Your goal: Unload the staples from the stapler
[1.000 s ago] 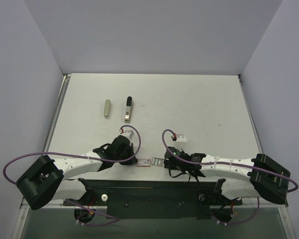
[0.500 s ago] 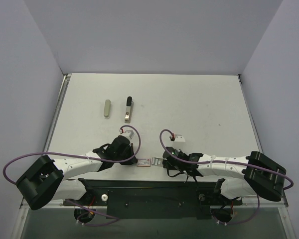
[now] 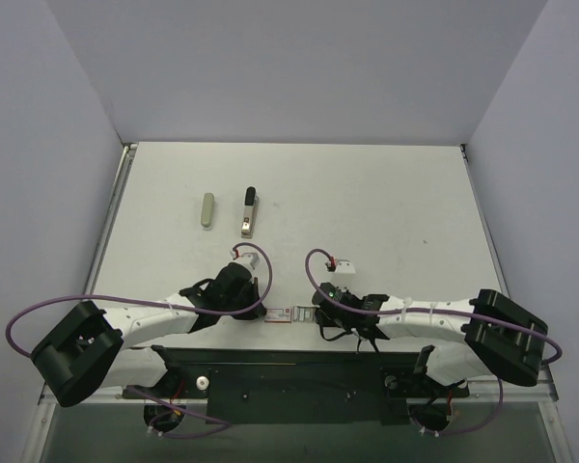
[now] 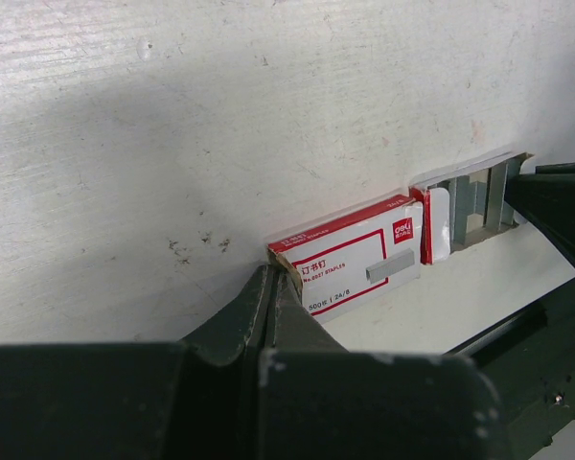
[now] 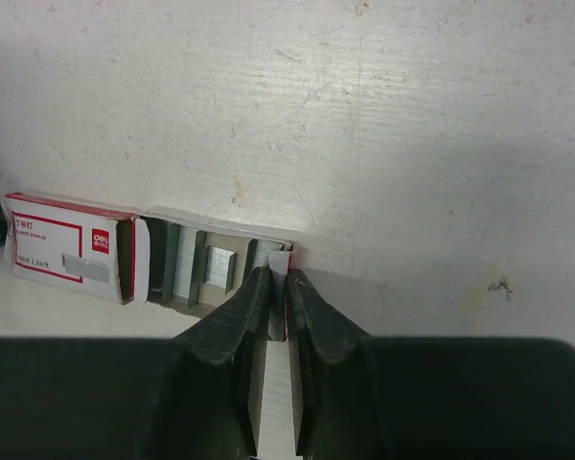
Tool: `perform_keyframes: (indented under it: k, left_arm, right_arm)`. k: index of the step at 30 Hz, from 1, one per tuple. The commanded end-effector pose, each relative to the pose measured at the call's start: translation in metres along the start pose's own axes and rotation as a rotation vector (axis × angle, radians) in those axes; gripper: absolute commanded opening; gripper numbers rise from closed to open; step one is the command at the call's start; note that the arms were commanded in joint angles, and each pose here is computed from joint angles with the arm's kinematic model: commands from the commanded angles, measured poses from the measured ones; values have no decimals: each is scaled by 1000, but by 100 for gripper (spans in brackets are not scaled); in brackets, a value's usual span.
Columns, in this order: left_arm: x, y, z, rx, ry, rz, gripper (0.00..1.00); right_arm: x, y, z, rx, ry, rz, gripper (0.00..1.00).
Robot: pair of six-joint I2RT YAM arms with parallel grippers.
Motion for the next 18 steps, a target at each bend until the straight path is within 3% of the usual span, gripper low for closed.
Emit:
perform_keyframes:
  k: [1, 7, 18]
  left_arm:
    - [17, 17, 0, -76, 66, 27, 0]
    - [17, 17, 0, -77, 67, 28, 0]
    - [18, 13, -1, -42, 82, 27, 0]
  right_arm:
    - [0, -3, 2, 51, 23, -37, 9]
    - [1, -4, 3, 82, 45, -83, 0]
    - [-5, 2, -2, 104, 44, -175, 0]
Point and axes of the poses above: each gripper's point midway between its finger pads, its own z axis out along the fingers, its own y axis along the line the jaws close on, x = y × z, the point moved 9 cm from there along -z, back along the fingers
